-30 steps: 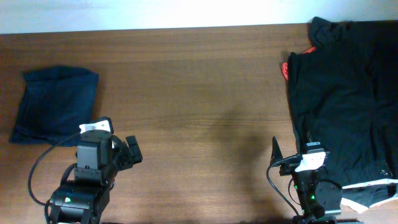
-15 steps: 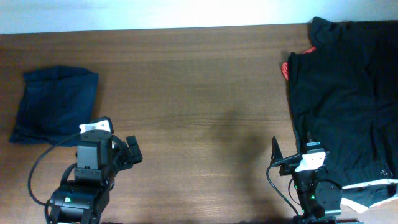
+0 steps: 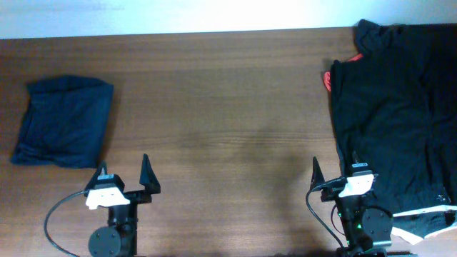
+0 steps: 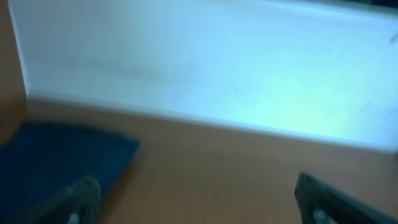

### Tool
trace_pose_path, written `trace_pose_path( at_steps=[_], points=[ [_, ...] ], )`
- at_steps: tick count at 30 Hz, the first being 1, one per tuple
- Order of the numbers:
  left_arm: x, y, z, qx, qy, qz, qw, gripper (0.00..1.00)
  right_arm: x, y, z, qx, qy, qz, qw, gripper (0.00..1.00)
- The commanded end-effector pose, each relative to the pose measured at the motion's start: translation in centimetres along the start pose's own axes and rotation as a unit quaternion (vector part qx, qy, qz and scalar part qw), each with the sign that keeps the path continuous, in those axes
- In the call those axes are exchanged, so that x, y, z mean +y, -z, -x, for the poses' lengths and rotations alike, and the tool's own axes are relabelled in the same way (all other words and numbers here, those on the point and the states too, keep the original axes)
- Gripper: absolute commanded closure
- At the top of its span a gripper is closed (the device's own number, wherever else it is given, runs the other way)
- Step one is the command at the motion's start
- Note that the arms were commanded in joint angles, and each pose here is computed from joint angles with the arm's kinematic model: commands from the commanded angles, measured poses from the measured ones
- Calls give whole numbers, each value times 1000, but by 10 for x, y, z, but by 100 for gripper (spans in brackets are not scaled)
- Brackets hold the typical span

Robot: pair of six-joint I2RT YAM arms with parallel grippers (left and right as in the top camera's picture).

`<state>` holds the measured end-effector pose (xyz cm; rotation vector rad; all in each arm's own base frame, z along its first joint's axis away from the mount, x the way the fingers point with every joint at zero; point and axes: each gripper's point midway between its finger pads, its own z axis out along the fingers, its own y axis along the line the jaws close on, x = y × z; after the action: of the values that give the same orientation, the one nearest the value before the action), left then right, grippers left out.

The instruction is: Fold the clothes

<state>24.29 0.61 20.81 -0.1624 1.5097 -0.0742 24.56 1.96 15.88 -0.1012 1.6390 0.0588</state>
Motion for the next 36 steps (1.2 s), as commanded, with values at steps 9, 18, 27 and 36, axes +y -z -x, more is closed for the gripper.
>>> trace_pose_path(
  at_steps=[9,18,27,36],
  points=[
    [-8,1,-54,71,-41,-39,996,1,0,0,-2,1,1,-1,1000,1],
    [-8,1,-54,71,-41,-39,996,1,0,0,-2,1,1,-1,1000,1],
    [-8,1,-53,70,-41,-39,996,1,0,0,-2,1,1,-1,1000,1],
    [-8,1,-54,71,-41,-39,996,1,0,0,-2,1,1,-1,1000,1]
  ],
)
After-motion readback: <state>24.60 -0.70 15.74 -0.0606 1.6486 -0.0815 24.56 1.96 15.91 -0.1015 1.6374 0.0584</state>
